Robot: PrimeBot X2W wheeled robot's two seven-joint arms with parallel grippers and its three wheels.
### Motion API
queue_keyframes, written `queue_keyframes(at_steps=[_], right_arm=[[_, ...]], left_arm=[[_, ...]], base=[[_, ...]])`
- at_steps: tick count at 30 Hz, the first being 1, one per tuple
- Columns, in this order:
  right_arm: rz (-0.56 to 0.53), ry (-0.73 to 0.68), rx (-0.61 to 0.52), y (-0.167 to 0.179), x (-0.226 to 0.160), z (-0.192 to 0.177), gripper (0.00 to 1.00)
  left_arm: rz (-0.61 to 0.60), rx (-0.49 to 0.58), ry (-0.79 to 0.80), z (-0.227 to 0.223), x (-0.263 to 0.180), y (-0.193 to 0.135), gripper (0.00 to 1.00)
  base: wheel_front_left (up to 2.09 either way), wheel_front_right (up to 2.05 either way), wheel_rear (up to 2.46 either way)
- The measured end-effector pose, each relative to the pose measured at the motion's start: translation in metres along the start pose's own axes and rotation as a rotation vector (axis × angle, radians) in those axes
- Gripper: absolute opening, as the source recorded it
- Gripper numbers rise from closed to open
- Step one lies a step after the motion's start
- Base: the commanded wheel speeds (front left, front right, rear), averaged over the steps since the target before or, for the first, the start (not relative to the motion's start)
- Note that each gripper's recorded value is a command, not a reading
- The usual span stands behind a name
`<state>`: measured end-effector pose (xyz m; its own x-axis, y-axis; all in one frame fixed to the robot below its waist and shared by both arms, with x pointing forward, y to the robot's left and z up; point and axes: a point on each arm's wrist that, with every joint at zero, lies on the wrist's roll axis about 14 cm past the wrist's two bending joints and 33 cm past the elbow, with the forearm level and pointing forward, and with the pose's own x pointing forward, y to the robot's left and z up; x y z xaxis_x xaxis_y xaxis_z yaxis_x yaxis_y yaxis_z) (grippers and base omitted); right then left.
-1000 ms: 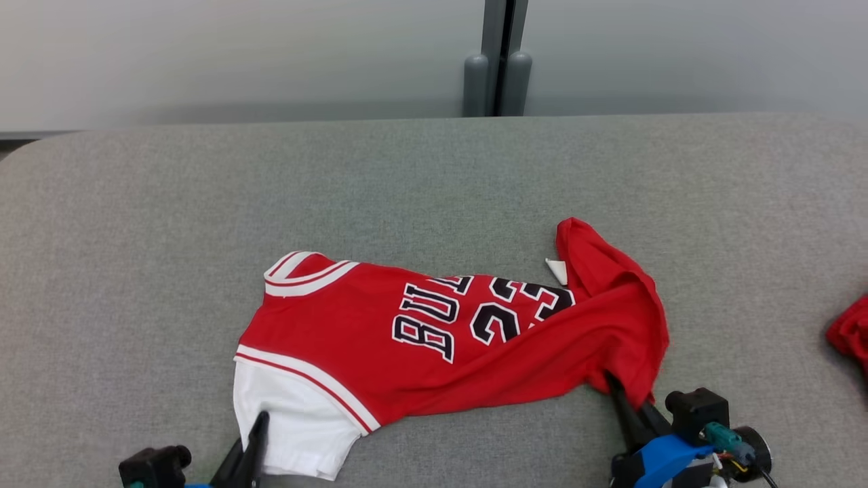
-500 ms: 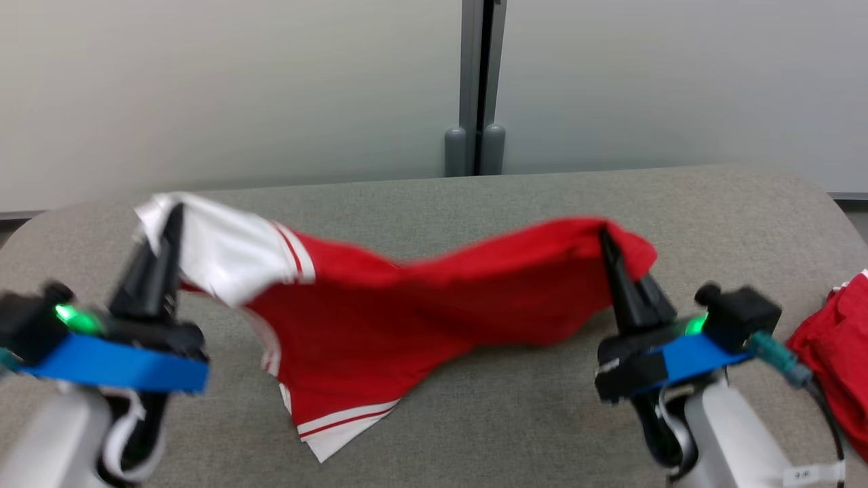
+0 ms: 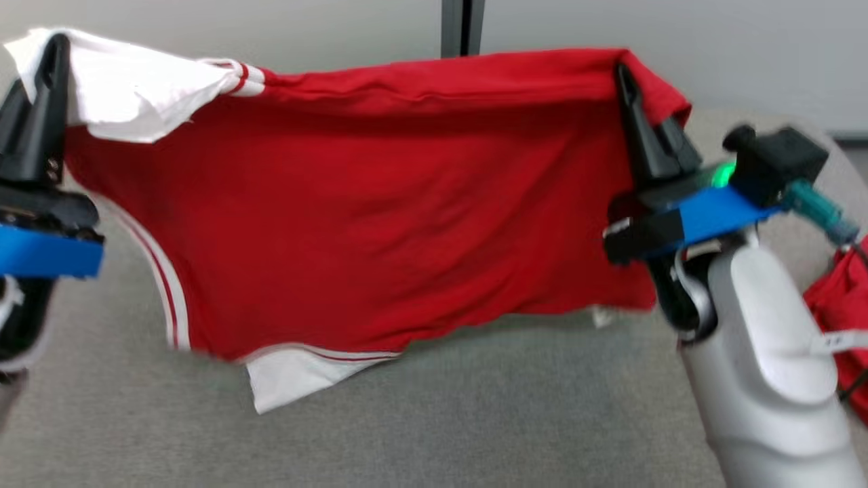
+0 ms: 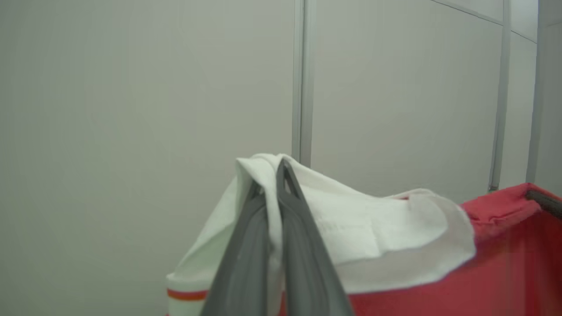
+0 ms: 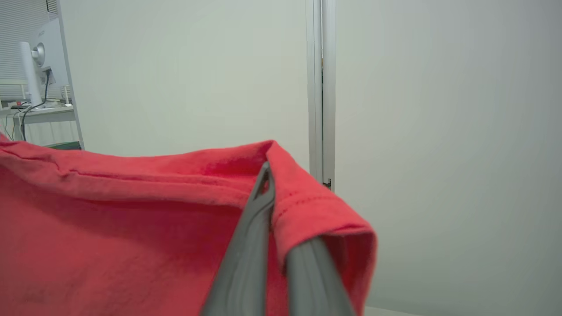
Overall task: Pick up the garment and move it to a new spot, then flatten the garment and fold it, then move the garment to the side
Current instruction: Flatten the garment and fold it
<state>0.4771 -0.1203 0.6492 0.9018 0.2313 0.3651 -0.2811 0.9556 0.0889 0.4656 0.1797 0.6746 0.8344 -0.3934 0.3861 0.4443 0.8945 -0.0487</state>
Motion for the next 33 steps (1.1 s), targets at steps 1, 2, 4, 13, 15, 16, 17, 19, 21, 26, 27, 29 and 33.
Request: queue_keyframes(at_steps=[1,2,4,13,15,16,17,19,21,26,27,29,33], right_arm=[[0.000,0.013,-0.021,-0.004,0.009,-0.006,0.00],[-0.005,0.014,-0.035,-0.009,0.019,-0.008,0.00],[-0.014,0.019,-0.081,-0.020,0.041,-0.014,0.00],[0.019,-0.156,-0.269,-0.022,0.139,0.018,0.00],[0.010,-0.159,-0.281,-0.025,0.146,0.016,0.00],[0.001,-0.157,-0.272,-0.028,0.147,0.013,0.00],[-0.008,-0.138,-0.260,-0.031,0.147,0.005,0.00],[-0.021,-0.059,-0.240,-0.037,0.137,-0.026,0.00],[-0.029,0.077,-0.208,-0.041,0.114,-0.074,0.00],[-0.088,0.402,-0.084,-0.050,0.023,-0.181,0.00],[-0.121,0.461,-0.033,-0.052,0.000,-0.198,0.00],[-0.165,0.580,0.034,-0.051,-0.048,-0.229,0.00],[-0.225,0.709,0.117,-0.045,-0.113,-0.253,0.00]], left_arm=[[-0.001,-0.003,0.019,-0.009,0.007,0.005,0.00],[-0.001,0.011,0.026,-0.013,0.016,0.012,0.00],[0.010,0.027,-0.006,-0.010,0.039,0.028,0.00],[0.079,0.101,-0.219,0.042,0.094,0.073,0.00],[0.095,0.090,-0.220,0.039,0.094,0.077,0.00],[0.102,0.073,-0.211,0.034,0.092,0.078,0.00],[0.105,0.066,-0.183,0.024,0.089,0.078,0.00],[0.135,0.021,-0.083,-0.014,0.073,0.082,0.00],[0.165,-0.043,0.037,-0.061,0.048,0.078,0.00],[0.280,-0.235,0.327,-0.167,-0.042,0.055,0.00],[0.304,-0.269,0.383,-0.184,-0.063,0.046,0.00],[0.351,-0.337,0.499,-0.216,-0.107,0.027,0.00],[0.447,-0.422,0.611,-0.240,-0.169,0.004,0.00]], base=[[0.00,0.00,0.00],[0.00,0.00,0.00],[0.00,0.00,0.00],[0.00,0.00,0.00],[0.00,0.00,0.00],[0.00,0.00,0.00],[0.00,0.00,0.00],[0.00,0.00,0.00],[0.00,0.00,0.00],[0.00,0.00,0.00],[0.00,0.00,0.00],[0.00,0.00,0.00],[0.00,0.00,0.00]])
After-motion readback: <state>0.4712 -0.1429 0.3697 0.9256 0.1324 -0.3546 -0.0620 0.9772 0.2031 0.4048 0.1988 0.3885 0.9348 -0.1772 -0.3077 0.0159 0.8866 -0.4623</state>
